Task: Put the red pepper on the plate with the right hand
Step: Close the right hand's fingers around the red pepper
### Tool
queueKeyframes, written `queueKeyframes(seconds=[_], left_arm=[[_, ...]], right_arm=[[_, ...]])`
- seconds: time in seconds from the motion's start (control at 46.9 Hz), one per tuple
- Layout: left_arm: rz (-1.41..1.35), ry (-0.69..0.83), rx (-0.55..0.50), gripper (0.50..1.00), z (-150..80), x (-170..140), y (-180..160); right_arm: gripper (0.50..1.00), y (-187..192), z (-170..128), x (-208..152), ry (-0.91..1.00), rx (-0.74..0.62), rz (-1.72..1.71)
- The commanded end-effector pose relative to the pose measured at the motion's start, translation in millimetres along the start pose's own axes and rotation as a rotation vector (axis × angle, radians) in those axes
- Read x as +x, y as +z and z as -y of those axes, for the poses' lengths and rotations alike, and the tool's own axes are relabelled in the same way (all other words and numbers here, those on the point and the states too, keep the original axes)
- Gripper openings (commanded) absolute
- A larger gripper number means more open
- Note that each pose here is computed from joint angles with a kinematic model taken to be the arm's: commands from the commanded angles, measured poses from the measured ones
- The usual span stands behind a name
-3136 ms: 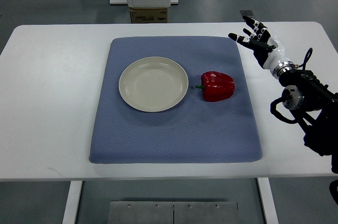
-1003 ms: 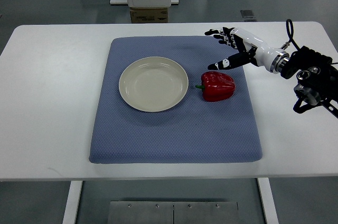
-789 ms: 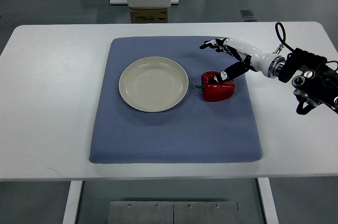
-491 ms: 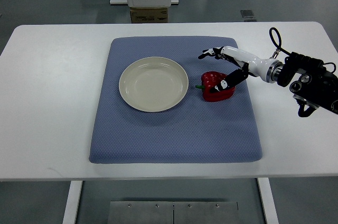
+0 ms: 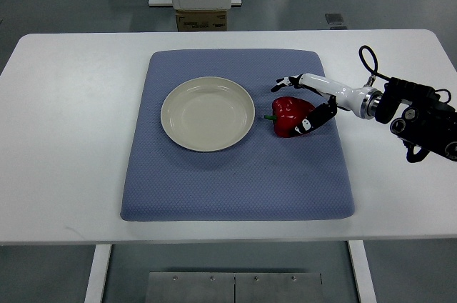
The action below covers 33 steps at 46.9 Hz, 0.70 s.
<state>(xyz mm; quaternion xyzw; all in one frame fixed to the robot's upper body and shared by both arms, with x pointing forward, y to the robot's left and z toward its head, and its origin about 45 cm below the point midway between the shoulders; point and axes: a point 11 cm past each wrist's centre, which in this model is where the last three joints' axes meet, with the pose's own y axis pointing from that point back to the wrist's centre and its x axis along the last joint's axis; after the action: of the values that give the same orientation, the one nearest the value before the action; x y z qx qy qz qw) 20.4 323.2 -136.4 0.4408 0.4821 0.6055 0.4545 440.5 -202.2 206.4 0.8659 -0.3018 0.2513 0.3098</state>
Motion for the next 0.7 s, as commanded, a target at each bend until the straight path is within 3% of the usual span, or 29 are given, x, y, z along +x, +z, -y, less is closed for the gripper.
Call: queueKeyframes(seconds=[0.0, 0.235, 0.427, 0.491, 0.64, 0.683], left_arm=[[0.001, 0.0, 0.0, 1.0, 0, 0, 0], [0.0, 0.0, 0.0, 1.0, 0, 0, 0], [0.0, 0.0, 0.0, 1.0, 0, 0, 0], [0.0, 0.0, 0.0, 1.0, 0, 0, 0], [0.0, 0.0, 0.0, 1.0, 0, 0, 0], [0.0, 0.0, 0.0, 1.0, 0, 0, 0]], right_arm=[[0.964, 2, 0, -1, 0.007, -0.007, -0.008], [0.943, 7, 0, -6, 0.01, -0.018, -0.019], [0.864, 9, 0, -11, -0.003, -0.021, -0.022], [0.799, 7, 0, -12, -0.006, -0.008, -0.023], [0.5, 6, 0, -10, -0.005, 0.004, -0.027], [0.5, 6, 0, -9, -0.003, 0.002, -0.029]])
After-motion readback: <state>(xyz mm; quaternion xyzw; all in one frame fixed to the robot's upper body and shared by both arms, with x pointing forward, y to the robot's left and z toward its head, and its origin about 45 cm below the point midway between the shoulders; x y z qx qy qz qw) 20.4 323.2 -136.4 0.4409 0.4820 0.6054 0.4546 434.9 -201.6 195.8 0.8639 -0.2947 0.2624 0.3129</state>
